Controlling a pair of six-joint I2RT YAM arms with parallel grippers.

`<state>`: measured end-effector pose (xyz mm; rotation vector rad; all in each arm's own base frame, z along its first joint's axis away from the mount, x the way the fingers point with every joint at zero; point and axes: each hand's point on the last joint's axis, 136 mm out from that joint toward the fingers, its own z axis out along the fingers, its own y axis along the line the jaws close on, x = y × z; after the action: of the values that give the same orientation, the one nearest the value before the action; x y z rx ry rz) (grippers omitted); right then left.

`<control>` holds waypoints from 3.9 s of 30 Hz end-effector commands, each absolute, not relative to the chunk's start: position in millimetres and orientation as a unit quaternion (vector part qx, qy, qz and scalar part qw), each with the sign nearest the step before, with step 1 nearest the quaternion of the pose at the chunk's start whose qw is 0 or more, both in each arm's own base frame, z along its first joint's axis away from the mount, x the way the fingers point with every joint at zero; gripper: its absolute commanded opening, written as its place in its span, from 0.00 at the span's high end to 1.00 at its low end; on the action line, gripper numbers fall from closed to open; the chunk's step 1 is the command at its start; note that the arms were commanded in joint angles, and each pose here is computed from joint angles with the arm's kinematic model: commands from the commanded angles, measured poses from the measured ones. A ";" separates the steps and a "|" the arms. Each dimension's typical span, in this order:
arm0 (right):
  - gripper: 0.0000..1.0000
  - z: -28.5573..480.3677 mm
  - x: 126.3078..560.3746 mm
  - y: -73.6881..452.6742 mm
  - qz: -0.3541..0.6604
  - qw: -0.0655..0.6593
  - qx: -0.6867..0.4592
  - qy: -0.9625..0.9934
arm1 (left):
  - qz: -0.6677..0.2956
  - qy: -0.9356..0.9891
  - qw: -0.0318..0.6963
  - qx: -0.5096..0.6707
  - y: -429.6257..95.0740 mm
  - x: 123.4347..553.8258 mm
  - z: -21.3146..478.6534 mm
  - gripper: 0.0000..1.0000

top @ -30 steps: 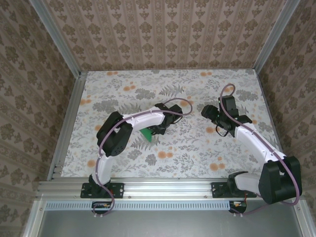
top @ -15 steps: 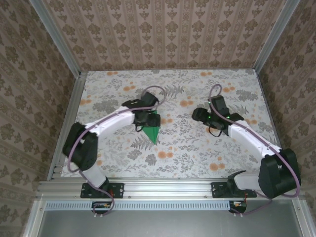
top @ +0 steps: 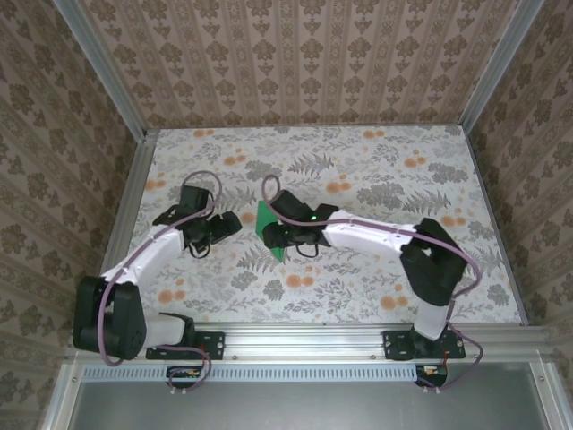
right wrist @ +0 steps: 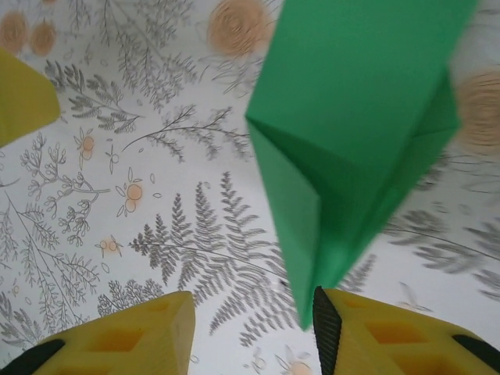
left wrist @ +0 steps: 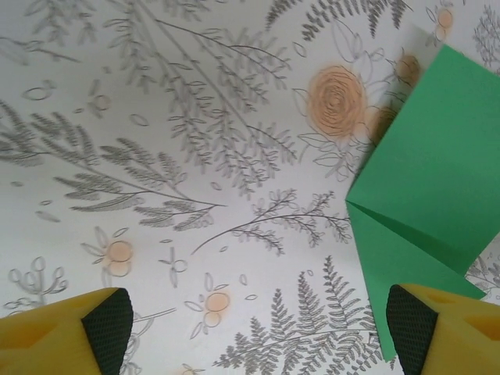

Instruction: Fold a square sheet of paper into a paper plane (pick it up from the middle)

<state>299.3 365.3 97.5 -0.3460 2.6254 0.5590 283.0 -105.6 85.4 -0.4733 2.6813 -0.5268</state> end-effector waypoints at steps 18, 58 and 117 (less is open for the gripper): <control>0.57 27.7 341.1 352.2 0.084 0.184 -0.135 0.970 | -0.222 0.943 0.165 -0.186 -105.2 273.4 77.0 0.11; 0.62 50.7 318.1 277.7 0.178 0.189 -0.137 0.956 | -0.283 0.947 0.118 -0.090 -207.0 266.4 71.1 0.13; 0.78 -3.2 332.4 237.5 0.257 0.092 0.008 0.962 | -0.476 0.874 0.094 0.030 -320.8 251.4 69.8 0.54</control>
<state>337.3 243.6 16.5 -0.0200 2.7903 0.7997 257.8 -316.6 57.2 -0.0147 2.6516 -1.3589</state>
